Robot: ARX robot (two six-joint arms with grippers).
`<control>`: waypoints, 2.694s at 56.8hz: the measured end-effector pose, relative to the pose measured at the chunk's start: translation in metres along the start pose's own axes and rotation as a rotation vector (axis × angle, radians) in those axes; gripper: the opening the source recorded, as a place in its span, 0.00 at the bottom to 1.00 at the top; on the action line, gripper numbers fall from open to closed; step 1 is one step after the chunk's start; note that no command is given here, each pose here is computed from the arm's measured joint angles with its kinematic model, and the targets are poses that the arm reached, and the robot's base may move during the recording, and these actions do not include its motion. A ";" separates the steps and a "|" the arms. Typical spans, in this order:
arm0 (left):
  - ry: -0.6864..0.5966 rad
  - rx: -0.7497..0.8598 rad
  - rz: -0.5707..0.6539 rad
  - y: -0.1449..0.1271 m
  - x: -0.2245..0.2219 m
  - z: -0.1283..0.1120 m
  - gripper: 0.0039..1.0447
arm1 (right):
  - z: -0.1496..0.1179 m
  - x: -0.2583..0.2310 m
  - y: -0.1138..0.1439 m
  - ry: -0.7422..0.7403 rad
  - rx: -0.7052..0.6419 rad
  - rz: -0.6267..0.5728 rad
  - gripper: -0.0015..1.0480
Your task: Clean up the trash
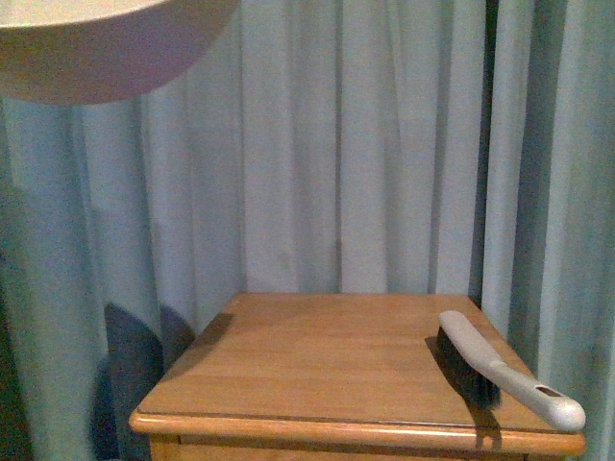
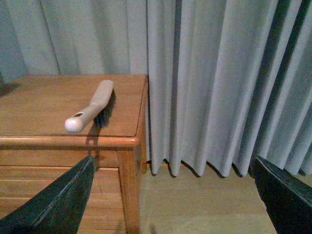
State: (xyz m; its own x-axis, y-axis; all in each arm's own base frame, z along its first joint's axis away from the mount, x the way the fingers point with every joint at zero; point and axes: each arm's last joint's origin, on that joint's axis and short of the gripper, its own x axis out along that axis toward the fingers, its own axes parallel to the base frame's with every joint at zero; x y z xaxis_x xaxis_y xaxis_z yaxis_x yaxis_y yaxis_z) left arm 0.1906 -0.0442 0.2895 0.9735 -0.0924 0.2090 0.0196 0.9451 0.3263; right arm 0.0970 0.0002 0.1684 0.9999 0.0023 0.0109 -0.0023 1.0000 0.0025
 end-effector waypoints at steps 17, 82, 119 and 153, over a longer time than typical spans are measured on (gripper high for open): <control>-0.001 -0.083 0.007 0.029 -0.062 -0.012 0.27 | -0.002 0.001 0.000 0.035 -0.012 -0.081 0.93; -0.004 -0.099 0.003 0.029 -0.062 -0.012 0.27 | 0.071 0.268 0.122 0.922 0.171 -0.067 0.93; -0.004 -0.099 0.003 0.029 -0.062 -0.012 0.27 | 0.038 0.286 0.134 0.998 0.219 -0.081 0.80; -0.004 -0.099 0.003 0.029 -0.062 -0.012 0.27 | 0.040 0.283 0.132 0.919 0.164 -0.071 0.19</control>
State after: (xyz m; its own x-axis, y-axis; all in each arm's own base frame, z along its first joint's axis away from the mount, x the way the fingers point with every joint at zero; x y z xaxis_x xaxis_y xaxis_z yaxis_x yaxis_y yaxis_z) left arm 0.1332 -0.0070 0.2749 0.9727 -0.0901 0.2138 0.0388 0.9717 0.2328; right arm 0.3794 0.1325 0.2121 0.6138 0.0127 -0.7893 0.1272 0.9852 0.1148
